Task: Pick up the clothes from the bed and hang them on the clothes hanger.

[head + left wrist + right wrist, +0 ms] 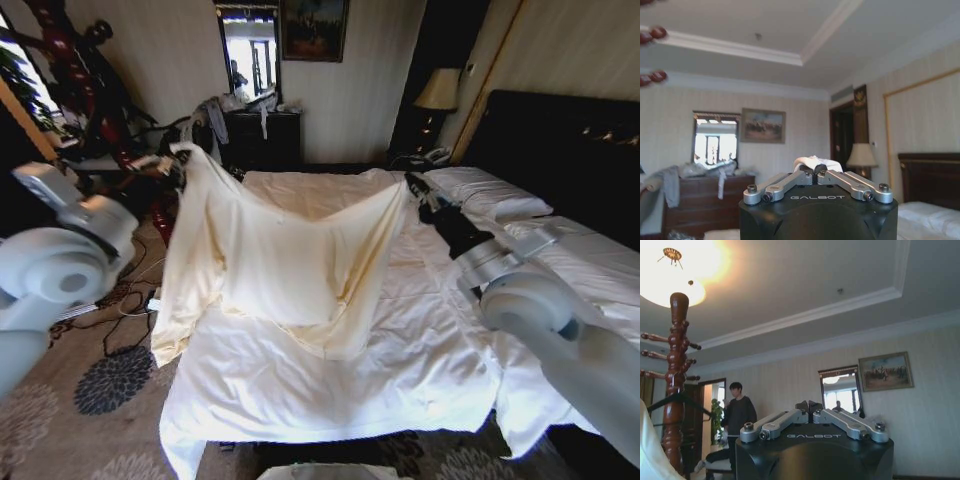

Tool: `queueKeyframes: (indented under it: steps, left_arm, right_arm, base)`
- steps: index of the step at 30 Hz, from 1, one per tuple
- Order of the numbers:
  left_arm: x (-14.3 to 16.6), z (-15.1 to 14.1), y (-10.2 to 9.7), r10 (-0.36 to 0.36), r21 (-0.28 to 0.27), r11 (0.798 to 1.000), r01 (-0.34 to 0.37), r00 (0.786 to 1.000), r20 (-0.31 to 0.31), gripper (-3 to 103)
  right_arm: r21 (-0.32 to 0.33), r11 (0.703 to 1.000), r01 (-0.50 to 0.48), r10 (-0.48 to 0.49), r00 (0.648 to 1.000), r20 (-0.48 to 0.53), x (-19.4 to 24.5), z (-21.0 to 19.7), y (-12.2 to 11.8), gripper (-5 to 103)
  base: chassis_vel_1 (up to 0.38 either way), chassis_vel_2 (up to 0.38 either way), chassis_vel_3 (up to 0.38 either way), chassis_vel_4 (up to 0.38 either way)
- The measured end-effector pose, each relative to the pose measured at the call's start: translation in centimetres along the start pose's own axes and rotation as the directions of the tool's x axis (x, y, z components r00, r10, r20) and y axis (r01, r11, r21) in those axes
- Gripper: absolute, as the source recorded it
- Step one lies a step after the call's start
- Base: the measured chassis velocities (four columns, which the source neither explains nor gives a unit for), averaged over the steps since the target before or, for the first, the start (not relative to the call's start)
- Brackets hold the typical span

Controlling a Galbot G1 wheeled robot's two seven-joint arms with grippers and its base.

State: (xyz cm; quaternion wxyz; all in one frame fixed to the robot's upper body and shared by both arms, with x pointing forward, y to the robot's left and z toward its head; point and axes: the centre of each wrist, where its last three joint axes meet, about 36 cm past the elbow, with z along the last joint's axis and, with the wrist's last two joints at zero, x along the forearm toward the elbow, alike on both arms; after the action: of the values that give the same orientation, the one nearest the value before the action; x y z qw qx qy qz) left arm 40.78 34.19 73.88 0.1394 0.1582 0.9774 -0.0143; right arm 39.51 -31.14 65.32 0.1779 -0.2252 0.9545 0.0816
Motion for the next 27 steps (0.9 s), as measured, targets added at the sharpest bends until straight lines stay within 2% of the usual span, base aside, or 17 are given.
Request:
queueKeyframes:
  steps: [2, 5, 6, 10, 11, 15, 16, 18, 20, 21, 22, 25, 26, 27]
  left_arm:
    - [-0.1, -0.9, 0.5, -0.014, 0.001, 1.0, 0.014, 1.0, 0.019, 0]
    - [-0.7, -4.7, 2.5, -0.053, 0.025, 0.998, 0.05, 0.994, 0.096, 0]
    - [-0.7, -4.7, 2.5, -0.053, 0.025, 0.998, 0.05, 0.994, 0.096, 0]
    - [-2.0, -8.1, 4.7, -0.085, 0.078, 0.994, 0.072, 0.981, 0.174, 0]
    - [-2.0, -8.1, 4.7, -0.085, 0.078, 0.994, 0.072, 0.981, 0.174, 0]
    - [-2.8, -9.3, 5.3, -0.078, 0.145, 0.988, 0.05, 0.978, 0.195, 0]
    - [-2.8, -9.3, 5.3, -0.078, 0.145, 0.988, 0.05, 0.978, 0.195, 0]
    - [-2.9, -8.4, 5.0, -0.064, 0.186, 0.982, 0.034, 0.985, 0.162, 0]
    - [-3.4, -5.2, 4.0, -0.044, 0.229, 0.973, 0.026, 0.996, 0.076, 0]
    - [-3.4, -5.2, 4.0, -0.044, 0.229, 0.973, 0.026, 0.996, 0.076, 0]
    - [-3.6, -3.0, 3.3, -0.029, 0.252, 0.967, 0.025, 0.999, 0.014, 0]
    - [-3.6, 2.6, 0.7, 0.025, 0.311, 0.95, 0.02, 0.99, -0.141, 0]
    - [-3.6, 2.6, 0.7, 0.025, 0.311, 0.95, 0.02, 0.99, -0.141, 0]
    - [-3.4, 4.5, -0.5, 0.051, 0.33, 0.944, 0.016, 0.98, -0.195, 0]
  right_arm:
    - [0.001, 1.0, 0.0, 0.0, 1.0, 0.028, -0.4, -0.9, -0.2, 0]
    - [0.006, 1.0, -0.007, 0.006, 0.99, 0.138, -1.6, -4.7, -1.2, 0]
    - [0.006, 1.0, -0.007, 0.006, 0.99, 0.138, -1.6, -4.7, -1.2, 0]
    - [0.028, 1.0, -0.014, 0.008, 0.984, 0.179, -2.0, -5.9, -2.4, 0]
    - [0.028, 1.0, -0.014, 0.008, 0.984, 0.179, -2.0, -5.9, -2.4, 0]
    - [0.012, 1.0, -0.011, 0.009, 0.983, 0.185, -2.1, -5.2, -2.4, 0]
    - [0.012, 1.0, -0.011, 0.009, 0.983, 0.185, -2.1, -5.2, -2.4, 0]
    - [0.007, 1.0, -0.014, 0.013, 0.985, 0.172, -2.0, -4.2, -2.5, 0]
    - [-0.004, 1.0, -0.024, 0.024, 0.989, 0.149, -1.8, -2.8, -2.5, 0]
    - [-0.004, 1.0, -0.024, 0.024, 0.989, 0.149, -1.8, -2.8, -2.5, 0]
    - [-0.013, 0.999, -0.031, 0.032, 0.99, 0.139, -1.7, -1.9, -2.5, 0]
    - [-0.045, 0.998, -0.045, 0.051, 0.991, 0.122, -1.6, -0.3, -2.6, 0]
    - [-0.045, 0.998, -0.045, 0.051, 0.991, 0.122, -1.6, -0.3, -2.6, 0]
    - [-0.053, 0.997, -0.049, 0.055, 0.991, 0.118, -1.6, 0.1, -2.6, 0]
  base:
    - [0.0, 0.0, 0.0, 0.0]
    - [0.0, 0.0, 0.0, 0.0]
    - [0.0, 0.0, 0.0, 0.0]
    - [0.0, 0.0, 0.0, 0.0]
    - [0.0, 0.0, 0.0, 0.0]
    - [0.0, 0.0, 0.0, 0.0]
    - [0.0, 0.0, 0.0, 0.0]
    - [0.0, 0.0, 0.0, 0.0]
    - [0.0, 0.0, 0.0, 0.0]
    - [0.0, 0.0, 0.0, 0.0]
    - [0.0, 0.0, 0.0, 0.0]
    - [0.0, 0.0, 0.0, 0.0]
    - [0.0, 0.0, 0.0, 0.0]
    - [0.0, 0.0, 0.0, 0.0]
